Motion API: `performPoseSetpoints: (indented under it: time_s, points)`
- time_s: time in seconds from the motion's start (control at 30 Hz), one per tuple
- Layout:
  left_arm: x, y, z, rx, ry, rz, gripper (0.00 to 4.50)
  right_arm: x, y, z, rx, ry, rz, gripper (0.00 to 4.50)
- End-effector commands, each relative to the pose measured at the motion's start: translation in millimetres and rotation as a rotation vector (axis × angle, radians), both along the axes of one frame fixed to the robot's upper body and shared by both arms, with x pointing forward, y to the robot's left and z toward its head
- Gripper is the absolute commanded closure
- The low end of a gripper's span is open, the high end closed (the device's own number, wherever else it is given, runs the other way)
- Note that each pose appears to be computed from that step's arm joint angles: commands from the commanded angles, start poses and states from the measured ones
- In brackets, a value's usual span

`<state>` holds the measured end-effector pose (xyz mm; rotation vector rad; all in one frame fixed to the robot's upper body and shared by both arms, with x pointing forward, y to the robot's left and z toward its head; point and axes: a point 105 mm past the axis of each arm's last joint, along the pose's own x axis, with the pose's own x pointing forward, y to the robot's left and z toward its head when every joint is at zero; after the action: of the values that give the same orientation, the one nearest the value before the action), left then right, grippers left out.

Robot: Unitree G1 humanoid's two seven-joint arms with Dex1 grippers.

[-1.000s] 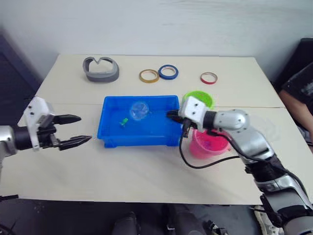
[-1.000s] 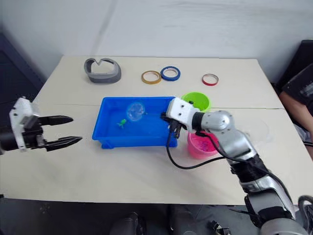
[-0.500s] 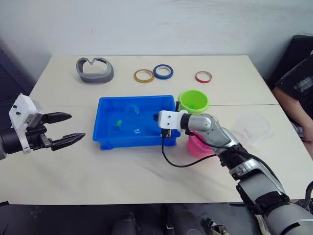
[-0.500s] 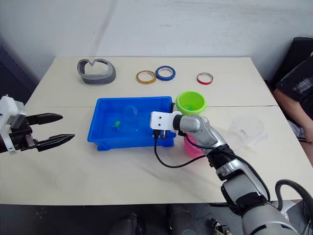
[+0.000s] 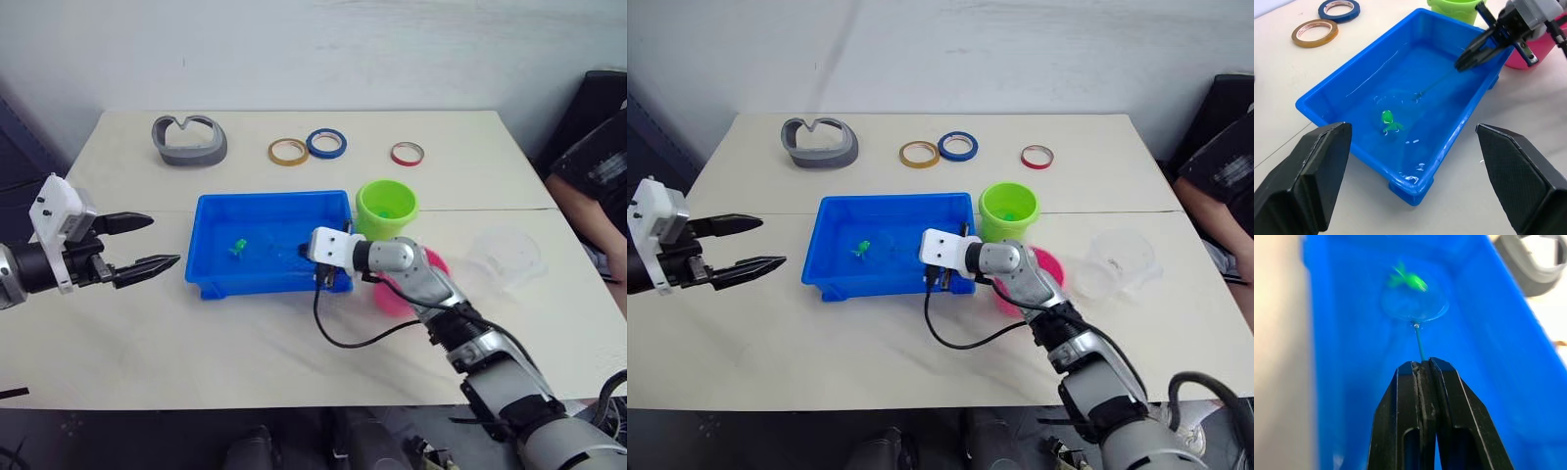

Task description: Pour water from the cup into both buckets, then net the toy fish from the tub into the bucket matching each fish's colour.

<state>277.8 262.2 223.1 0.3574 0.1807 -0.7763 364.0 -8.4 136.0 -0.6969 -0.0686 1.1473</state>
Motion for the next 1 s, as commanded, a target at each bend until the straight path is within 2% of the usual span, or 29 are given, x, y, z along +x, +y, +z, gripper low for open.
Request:
performPoseSetpoints:
  time_s: [0.03,0.17,0.4,0.57,0.7,1.0]
  points:
    - [3,-7,10,-0.008,-0.045,-0.032,0.07,-8,-7,21,0.137,0.123,-0.017,4.5]
    - [11,-19,11,-0.045,-0.057,-0.077,0.07,-23,-20,31,0.255,0.284,-0.035,4.5]
    - [31,-52,23,-0.186,-0.082,-0.192,0.07,-36,-55,59,0.332,0.299,-0.125,4.5]
    - [42,-78,25,-0.235,-0.074,-0.295,0.07,-39,-89,80,0.365,0.25,-0.234,4.5]
    - [50,-106,26,-0.259,-0.076,-0.393,0.07,-43,-135,102,0.354,0.16,-0.375,4.5]
    - [60,-141,28,-0.287,-0.101,-0.491,0.07,-46,-197,123,0.2,-0.083,-0.57,4.5]
